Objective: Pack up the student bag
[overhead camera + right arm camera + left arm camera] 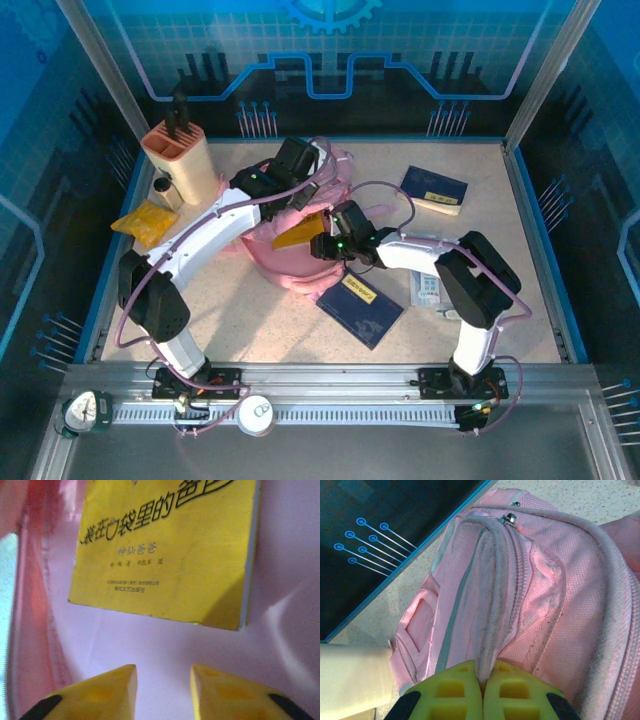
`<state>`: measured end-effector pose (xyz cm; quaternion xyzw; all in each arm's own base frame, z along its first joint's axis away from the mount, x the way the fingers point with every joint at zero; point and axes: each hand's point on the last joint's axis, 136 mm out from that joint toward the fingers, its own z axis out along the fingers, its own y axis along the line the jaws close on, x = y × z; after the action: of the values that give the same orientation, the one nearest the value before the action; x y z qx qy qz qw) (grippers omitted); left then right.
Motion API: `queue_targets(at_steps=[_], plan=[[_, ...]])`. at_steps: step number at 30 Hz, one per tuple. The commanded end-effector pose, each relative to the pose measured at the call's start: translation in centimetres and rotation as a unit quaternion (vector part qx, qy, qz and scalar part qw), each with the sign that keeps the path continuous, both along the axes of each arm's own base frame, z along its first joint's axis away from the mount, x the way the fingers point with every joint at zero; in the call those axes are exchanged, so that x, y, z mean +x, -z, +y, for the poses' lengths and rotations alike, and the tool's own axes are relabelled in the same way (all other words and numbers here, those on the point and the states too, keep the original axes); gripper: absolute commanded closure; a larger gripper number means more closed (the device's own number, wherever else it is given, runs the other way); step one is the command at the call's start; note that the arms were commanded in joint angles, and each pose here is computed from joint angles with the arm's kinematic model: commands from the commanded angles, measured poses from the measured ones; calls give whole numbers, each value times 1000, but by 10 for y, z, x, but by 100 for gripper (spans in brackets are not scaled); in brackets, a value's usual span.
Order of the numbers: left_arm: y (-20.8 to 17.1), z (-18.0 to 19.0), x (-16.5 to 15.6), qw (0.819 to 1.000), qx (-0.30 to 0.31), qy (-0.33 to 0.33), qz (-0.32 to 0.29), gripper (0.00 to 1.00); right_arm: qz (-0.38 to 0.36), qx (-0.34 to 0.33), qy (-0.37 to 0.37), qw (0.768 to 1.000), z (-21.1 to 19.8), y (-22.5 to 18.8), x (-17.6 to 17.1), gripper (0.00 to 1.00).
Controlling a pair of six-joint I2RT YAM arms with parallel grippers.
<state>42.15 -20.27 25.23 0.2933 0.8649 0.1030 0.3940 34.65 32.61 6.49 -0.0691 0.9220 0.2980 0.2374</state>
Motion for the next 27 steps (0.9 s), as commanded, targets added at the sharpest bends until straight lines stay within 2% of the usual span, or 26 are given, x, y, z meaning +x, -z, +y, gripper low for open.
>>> queue_targets(at_steps=[1,6,11,16,19,22,24,27], plan=[[-53,0,4,996,-52,-6,-70,100,-23,-10,12,1000,7,8,22,74],[-52,-1,4,996,-57,-7,-71,100,-91,17,17,996,27,-16,58,76],[-45,2,2,997,-47,-8,-63,100,-110,14,0,994,20,-31,37,72],[-23,-2,0,998,-53,-11,-34,100,-119,-33,-19,992,-18,-42,-9,55],[-2,-5,-2,998,-61,-15,-11,100,-118,-61,-24,991,-50,-49,-38,38],[21,-9,-6,997,-76,-28,15,83,-95,-100,-22,990,-79,-50,-61,20],[32,-15,-11,995,-89,-33,29,65,-76,-117,-17,990,-96,-50,-73,1],[33,-22,-27,992,-102,-65,40,52,-58,-123,-4,991,-118,-51,-88,0]])
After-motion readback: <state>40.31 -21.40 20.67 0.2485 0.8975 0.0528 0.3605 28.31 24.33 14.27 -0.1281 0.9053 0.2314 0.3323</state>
